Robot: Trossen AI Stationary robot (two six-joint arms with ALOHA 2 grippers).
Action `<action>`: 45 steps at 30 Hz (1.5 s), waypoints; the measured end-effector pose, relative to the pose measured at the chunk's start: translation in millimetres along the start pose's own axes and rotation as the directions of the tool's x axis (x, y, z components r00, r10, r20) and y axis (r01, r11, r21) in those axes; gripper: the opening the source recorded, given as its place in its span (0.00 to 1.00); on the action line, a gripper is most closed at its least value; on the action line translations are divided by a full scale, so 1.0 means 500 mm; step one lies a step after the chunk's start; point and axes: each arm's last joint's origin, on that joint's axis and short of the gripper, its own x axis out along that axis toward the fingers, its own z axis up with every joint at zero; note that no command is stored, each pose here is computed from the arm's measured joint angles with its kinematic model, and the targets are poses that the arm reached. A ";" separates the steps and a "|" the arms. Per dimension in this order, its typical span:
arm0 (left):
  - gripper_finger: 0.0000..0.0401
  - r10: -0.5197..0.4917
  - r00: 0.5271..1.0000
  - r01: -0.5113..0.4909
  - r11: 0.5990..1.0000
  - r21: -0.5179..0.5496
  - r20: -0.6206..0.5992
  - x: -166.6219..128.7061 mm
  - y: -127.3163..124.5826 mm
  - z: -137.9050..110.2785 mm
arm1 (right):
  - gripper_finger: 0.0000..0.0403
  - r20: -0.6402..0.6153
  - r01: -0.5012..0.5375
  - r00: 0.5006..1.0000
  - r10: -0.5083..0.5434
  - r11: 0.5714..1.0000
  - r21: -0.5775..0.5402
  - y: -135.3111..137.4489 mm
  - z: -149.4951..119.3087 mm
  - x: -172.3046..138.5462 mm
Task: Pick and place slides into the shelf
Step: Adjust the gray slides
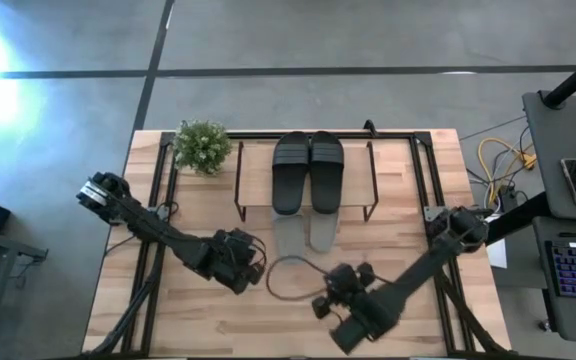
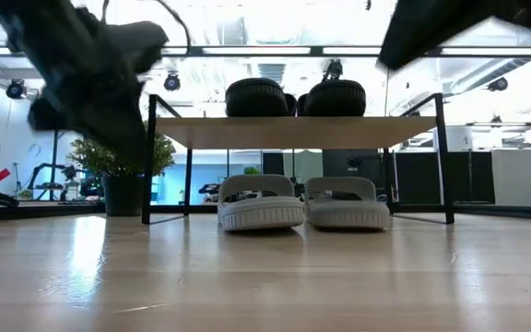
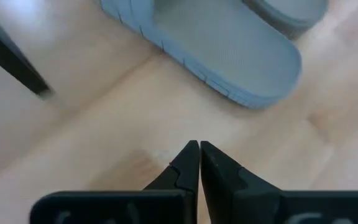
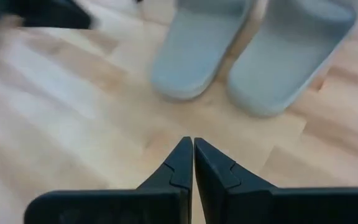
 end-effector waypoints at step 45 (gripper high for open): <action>0.00 -0.031 0.962 0.216 0.689 -0.691 0.270 0.223 0.028 0.063 | 0.02 0.111 0.031 0.992 -0.054 0.979 0.199 -0.052 -0.054 -0.091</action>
